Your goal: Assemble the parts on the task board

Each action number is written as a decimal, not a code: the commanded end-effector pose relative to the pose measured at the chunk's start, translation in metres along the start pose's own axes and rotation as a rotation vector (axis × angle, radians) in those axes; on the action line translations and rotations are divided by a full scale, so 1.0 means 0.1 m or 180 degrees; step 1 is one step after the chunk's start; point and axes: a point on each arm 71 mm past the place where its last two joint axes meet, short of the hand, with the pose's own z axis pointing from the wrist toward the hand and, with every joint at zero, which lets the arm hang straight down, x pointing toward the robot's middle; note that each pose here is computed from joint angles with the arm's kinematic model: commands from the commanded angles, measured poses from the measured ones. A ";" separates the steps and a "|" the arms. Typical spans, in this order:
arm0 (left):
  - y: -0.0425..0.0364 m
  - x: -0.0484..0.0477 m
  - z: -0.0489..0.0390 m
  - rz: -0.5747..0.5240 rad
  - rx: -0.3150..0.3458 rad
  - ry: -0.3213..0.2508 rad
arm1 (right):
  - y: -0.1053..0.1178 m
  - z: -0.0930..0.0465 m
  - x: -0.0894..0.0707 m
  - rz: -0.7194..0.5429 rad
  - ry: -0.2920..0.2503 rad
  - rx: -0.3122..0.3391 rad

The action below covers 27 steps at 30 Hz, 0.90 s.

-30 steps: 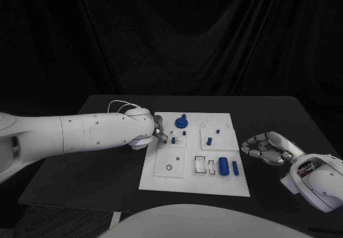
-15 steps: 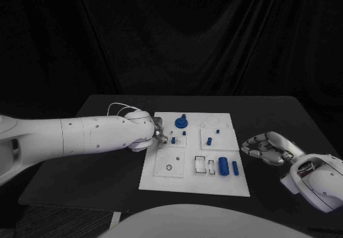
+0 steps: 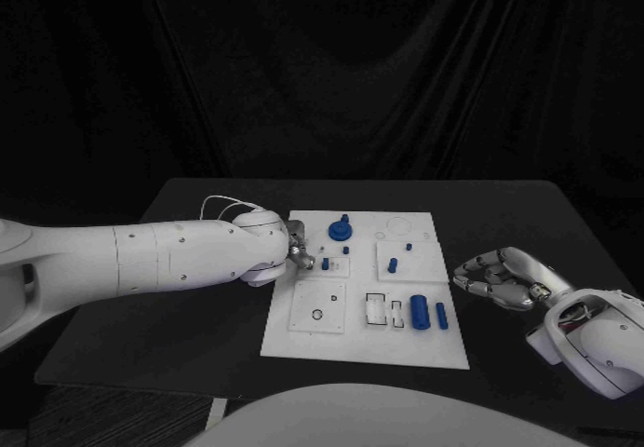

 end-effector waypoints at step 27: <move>-0.032 0.161 -0.058 0.0062 0.0117 0.0174 | -0.01 -0.01 0.01 -0.0008 -0.0014 0.0041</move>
